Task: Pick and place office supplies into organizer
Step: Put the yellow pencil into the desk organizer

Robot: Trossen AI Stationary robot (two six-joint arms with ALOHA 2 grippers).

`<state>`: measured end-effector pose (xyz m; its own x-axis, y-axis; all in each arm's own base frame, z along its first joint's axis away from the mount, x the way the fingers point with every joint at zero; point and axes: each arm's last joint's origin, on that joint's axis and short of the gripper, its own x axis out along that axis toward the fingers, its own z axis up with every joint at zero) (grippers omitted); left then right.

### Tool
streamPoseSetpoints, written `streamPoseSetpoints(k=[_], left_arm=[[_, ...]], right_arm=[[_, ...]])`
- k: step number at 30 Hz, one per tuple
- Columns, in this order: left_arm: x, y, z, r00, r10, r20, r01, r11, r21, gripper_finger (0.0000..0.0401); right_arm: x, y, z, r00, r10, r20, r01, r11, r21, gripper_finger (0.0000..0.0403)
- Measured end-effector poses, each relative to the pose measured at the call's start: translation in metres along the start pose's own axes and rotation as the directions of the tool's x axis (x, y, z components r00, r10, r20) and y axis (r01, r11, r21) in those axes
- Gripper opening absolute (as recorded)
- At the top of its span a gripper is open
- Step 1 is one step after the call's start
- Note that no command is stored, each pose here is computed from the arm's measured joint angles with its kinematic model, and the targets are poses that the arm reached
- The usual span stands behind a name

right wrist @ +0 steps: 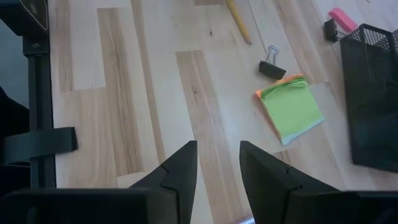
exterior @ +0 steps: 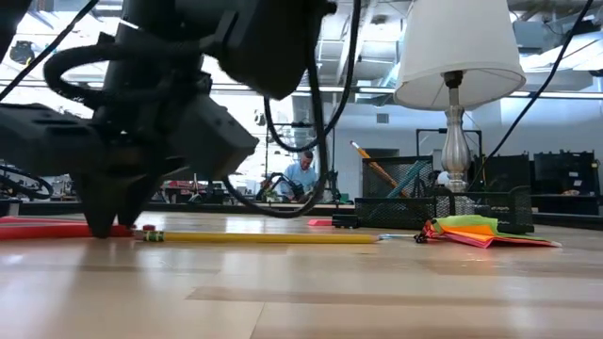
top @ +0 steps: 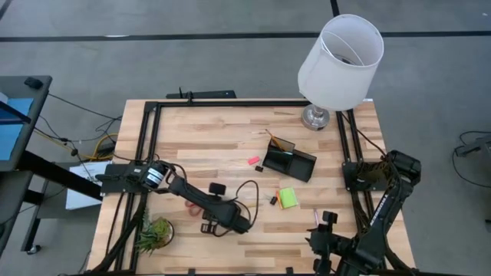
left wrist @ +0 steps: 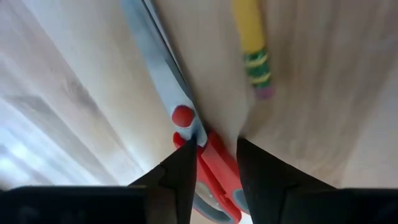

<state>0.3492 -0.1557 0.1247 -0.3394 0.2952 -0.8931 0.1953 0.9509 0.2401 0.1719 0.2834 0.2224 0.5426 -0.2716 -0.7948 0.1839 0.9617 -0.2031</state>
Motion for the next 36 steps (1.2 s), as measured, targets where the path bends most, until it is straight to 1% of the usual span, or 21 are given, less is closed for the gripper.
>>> streamPoseSetpoints(k=[4, 7, 11, 13, 16, 21, 32, 36], left_arm=[[0.002, 0.002, -0.002, 0.998, 0.064, -0.018, -0.064, 0.998, 0.004, 0.0107], [-0.002, 0.004, 0.0, 0.997, 0.077, -0.017, -0.077, 0.997, -0.025, 0.0107], [-0.017, 0.002, 0.004, 0.999, 0.03, 0.034, -0.029, 0.999, -0.043, 0.0107], [-0.026, -0.002, 0.006, 0.997, 0.014, 0.082, -0.011, 0.999, -0.039, 0.0107], [-0.032, -0.005, 0.009, 0.991, -0.006, 0.136, 0.011, 0.999, -0.036, 0.0107], [-0.031, -0.008, 0.013, 0.985, -0.073, 0.158, 0.079, 0.996, -0.033, 0.0107], [-0.019, -0.009, 0.009, 0.99, -0.07, 0.124, 0.075, 0.996, -0.038, 0.0107], [-0.019, -0.01, 0.012, 0.984, -0.078, 0.159, 0.084, 0.996, -0.031, 0.0107]], right_arm=[[0.0, 0.0, 0.0, 1.0, 0.0, 0.0, 0.0, 1.0, 0.0, 0.0114], [0.0, 0.0, 0.0, 1.0, 0.0, 0.0, 0.0, 1.0, 0.0, 0.0114], [0.0, 0.0, 0.0, 1.0, 0.0, 0.0, 0.0, 1.0, 0.0, 0.0114], [0.0, 0.0, 0.0, 1.0, 0.0, 0.0, 0.0, 1.0, 0.0, 0.0114], [0.0, 0.0, 0.0, 1.0, 0.0, 0.0, 0.0, 1.0, 0.0, 0.0114], [0.0, 0.0, 0.0, 1.0, 0.0, 0.0, 0.0, 1.0, 0.0, 0.0114], [0.0, 0.0, 0.0, 1.0, 0.0, 0.0, 0.0, 1.0, 0.0, 0.0114], [0.0, 0.0, 0.0, 1.0, 0.0, 0.0, 0.0, 1.0, 0.0, 0.0114]])
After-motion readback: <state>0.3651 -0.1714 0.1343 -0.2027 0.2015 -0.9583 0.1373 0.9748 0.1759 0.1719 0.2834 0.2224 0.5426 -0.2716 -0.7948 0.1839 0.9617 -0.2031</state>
